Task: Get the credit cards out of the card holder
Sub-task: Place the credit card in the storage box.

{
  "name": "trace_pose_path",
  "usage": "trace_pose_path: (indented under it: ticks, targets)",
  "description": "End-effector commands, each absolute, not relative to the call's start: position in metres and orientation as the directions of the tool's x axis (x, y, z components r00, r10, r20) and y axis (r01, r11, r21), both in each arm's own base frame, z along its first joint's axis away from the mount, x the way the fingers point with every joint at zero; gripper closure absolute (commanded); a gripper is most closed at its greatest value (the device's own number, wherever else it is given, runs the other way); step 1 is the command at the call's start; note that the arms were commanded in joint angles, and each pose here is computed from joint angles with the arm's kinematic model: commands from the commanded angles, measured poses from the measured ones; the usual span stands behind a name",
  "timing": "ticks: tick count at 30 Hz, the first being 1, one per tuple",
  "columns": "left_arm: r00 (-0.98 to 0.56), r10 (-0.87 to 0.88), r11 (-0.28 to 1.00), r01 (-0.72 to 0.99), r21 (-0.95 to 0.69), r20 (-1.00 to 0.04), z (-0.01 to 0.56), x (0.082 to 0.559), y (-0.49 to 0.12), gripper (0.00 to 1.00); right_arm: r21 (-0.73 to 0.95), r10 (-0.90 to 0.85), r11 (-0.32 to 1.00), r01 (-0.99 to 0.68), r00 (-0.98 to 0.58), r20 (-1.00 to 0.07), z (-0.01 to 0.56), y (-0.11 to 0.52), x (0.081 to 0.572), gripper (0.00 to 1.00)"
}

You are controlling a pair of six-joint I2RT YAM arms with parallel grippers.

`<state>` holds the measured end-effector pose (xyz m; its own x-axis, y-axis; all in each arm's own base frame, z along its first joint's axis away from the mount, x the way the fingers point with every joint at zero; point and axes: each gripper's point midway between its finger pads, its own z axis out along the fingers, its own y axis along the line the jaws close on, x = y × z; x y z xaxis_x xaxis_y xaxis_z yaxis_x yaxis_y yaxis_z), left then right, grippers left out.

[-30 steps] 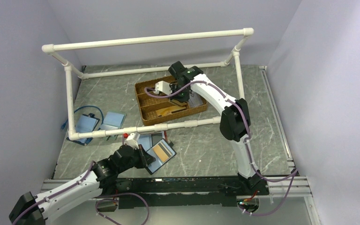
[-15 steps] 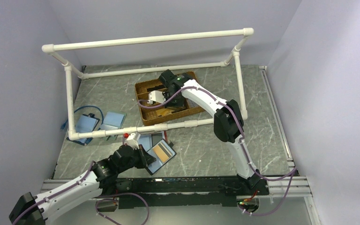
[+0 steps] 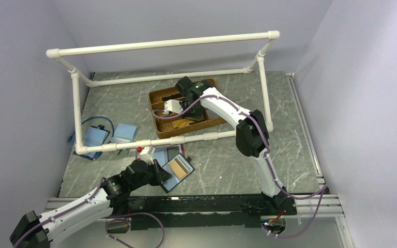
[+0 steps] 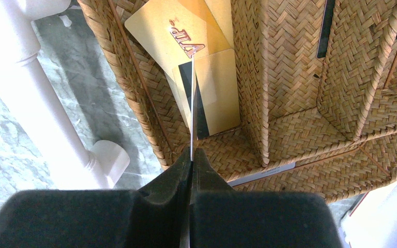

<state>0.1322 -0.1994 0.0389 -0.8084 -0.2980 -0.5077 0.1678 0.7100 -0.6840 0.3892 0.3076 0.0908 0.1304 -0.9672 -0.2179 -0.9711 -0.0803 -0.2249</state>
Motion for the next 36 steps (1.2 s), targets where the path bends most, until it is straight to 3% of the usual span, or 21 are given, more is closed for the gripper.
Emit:
trace_pose_path:
  ticks: [1, 28, 36]
  targets:
    - [-0.791, -0.302, 0.679, 0.213, -0.702, -0.532, 0.0592, 0.1377, -0.208, 1.0, -0.286, -0.963, -0.074, -0.955, 0.143, -0.228, 0.1117, 0.3088, 0.3993, 1.0]
    - [-0.793, -0.304, 0.676, 0.211, -0.706, -0.528, 0.0575, 0.1363, -0.2073, 1.0, -0.292, -0.966, -0.071, -0.954, 0.139, -0.219, 0.1107, 0.3079, 0.4009, 1.0]
    - [-0.786, -0.299, 0.681, 0.221, -0.698, -0.54, 0.0608, 0.138, -0.2073, 1.0, -0.317, -0.976, -0.083, -0.945, 0.141, -0.164, 0.1066, 0.3073, 0.4065, 1.0]
